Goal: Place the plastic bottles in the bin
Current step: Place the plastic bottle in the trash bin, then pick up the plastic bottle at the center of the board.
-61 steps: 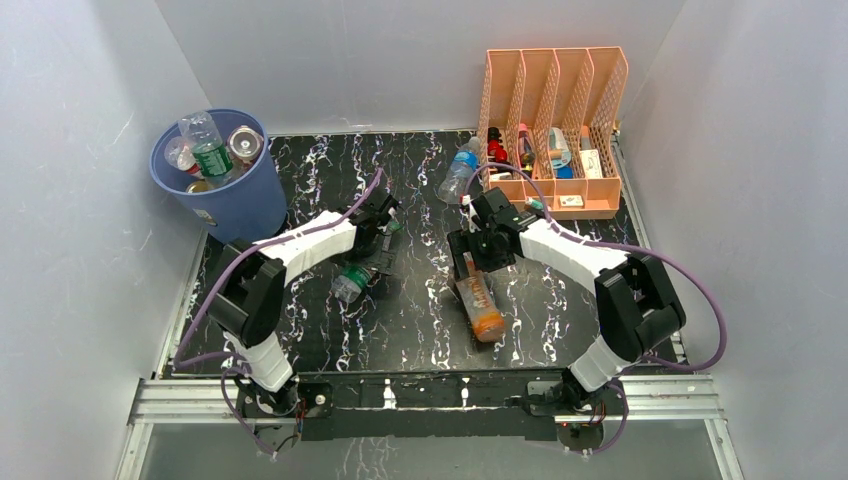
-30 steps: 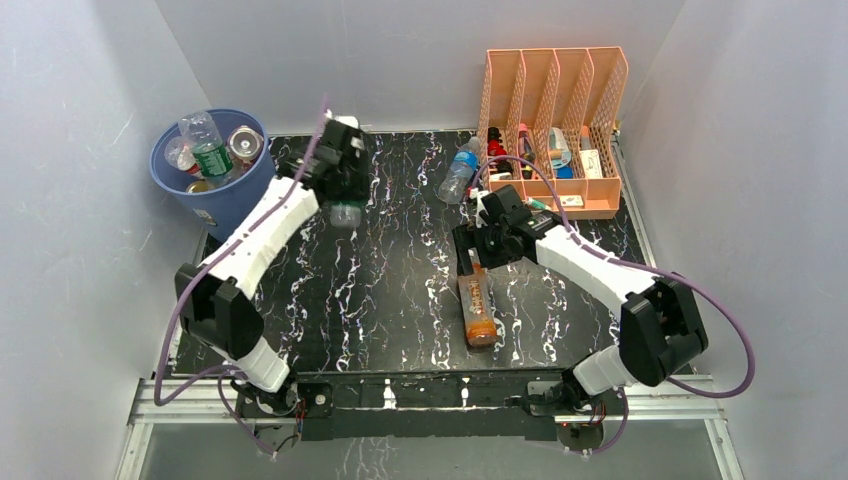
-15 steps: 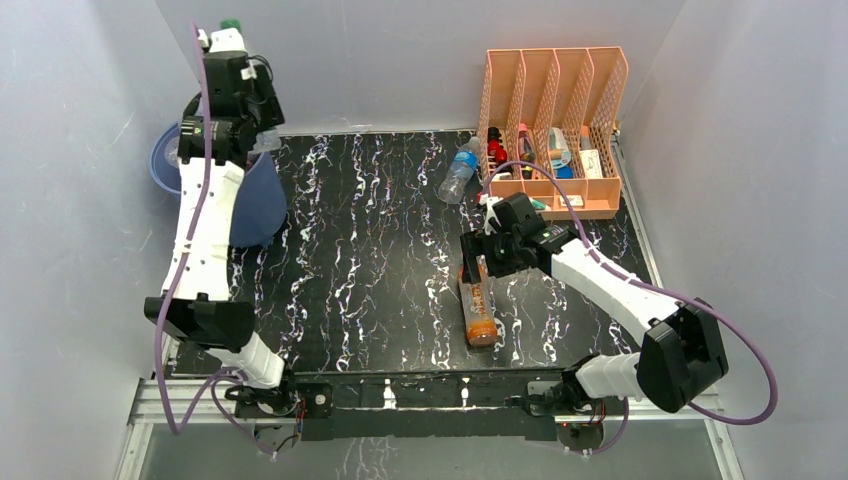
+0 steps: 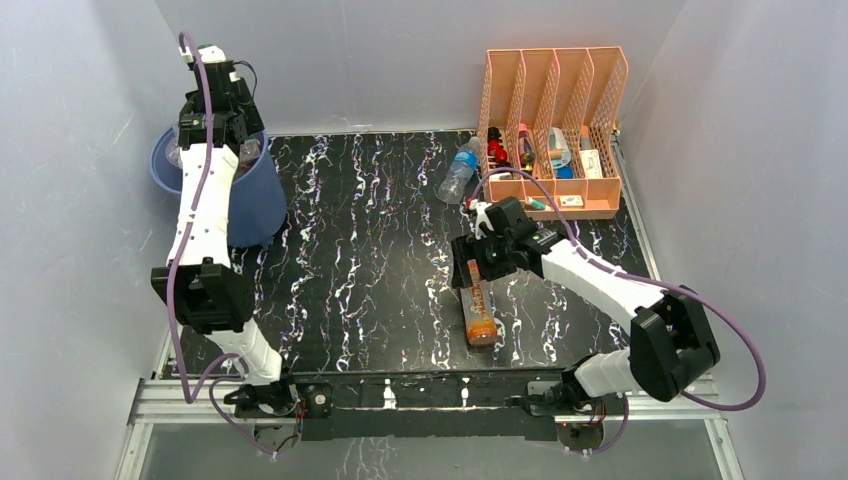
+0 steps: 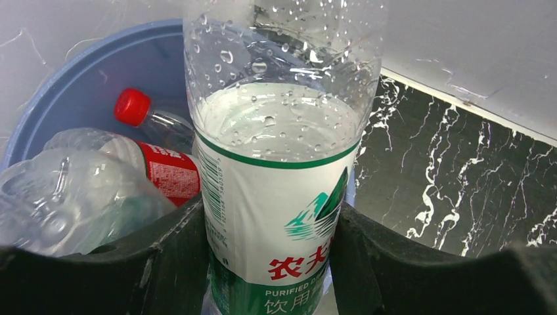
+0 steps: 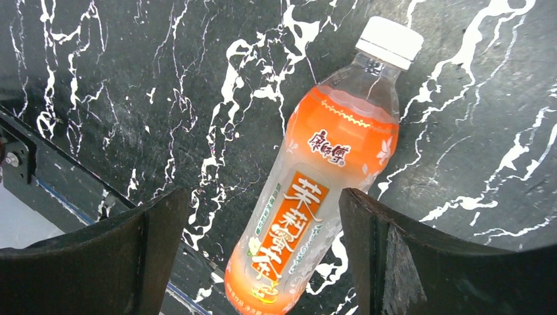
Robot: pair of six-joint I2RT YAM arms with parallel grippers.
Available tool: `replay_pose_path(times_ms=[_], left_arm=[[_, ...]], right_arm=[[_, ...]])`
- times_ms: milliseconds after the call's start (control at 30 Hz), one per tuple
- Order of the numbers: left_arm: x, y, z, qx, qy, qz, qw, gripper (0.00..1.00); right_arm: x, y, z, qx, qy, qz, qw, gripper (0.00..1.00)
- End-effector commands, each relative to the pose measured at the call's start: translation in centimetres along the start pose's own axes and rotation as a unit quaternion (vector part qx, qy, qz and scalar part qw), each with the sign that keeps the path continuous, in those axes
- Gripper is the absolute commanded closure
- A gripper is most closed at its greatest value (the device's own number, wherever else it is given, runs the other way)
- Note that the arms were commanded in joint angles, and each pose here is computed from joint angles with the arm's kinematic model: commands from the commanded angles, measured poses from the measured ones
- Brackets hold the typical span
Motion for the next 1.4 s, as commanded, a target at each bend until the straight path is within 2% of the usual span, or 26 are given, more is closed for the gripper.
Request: replay_pose_path(times_ms=[0, 167, 400, 533, 633, 800, 933, 1133, 1367], left_arm=[[1.1, 1.8, 1.7, 0.019, -0.039, 0.021, 0.999, 0.48], [0.4, 3.4, 3.0, 0.025, -0.058, 0.032, 0.997, 0.48], [-1.6, 5.9, 1.2, 0.052, -0.04, 0.044, 0.997, 0.45], [-3.0, 6.1, 0.0, 0.065, -0.022, 0.046, 0.997, 0.36], [-3.2, 6.0, -0.4, 0.063, -0.016, 0.049, 0.997, 0.24], [-2.2, 5.7, 0.0, 0.061, -0.016, 0.055, 0.996, 0.11], [-0.6, 5.7, 1.9, 0.053, -0.032, 0.065, 0.996, 0.02], [1.5, 5.2, 5.4, 0.008, -0.033, 0.079, 0.996, 0.02], [0.5, 4.2, 8.5, -0.081, 0.022, 0.085, 0.993, 0.02]], right_arm=[[0.0, 0.5, -1.2, 0.022, -0.006, 0.009, 1.0, 0.04], [0.1, 1.1, -1.9, 0.029, 0.004, 0.013, 0.999, 0.04], [0.1, 2.4, -2.2, 0.036, 0.007, 0.017, 0.999, 0.04], [0.4, 3.0, -1.9, 0.03, 0.008, 0.023, 0.999, 0.04], [0.6, 3.3, -1.4, 0.029, 0.005, 0.025, 0.999, 0.04], [1.0, 3.5, -0.7, 0.02, 0.002, 0.028, 0.999, 0.04], [1.2, 3.2, 0.2, -0.007, 0.008, 0.032, 0.999, 0.03], [0.9, 2.2, 1.1, -0.066, 0.023, 0.03, 0.997, 0.03], [-1.0, 1.3, -0.1, -0.093, 0.059, 0.019, 0.994, 0.02]])
Point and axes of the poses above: each gripper's point midway between its finger pads, its own z axis back along the fingers, its own y axis along the line the jaws close on, x = y × z, the point moved 8 cm from there along z, back along the fingers, and after that the axes turned 12 degrees about z, right-handed, at the moved point
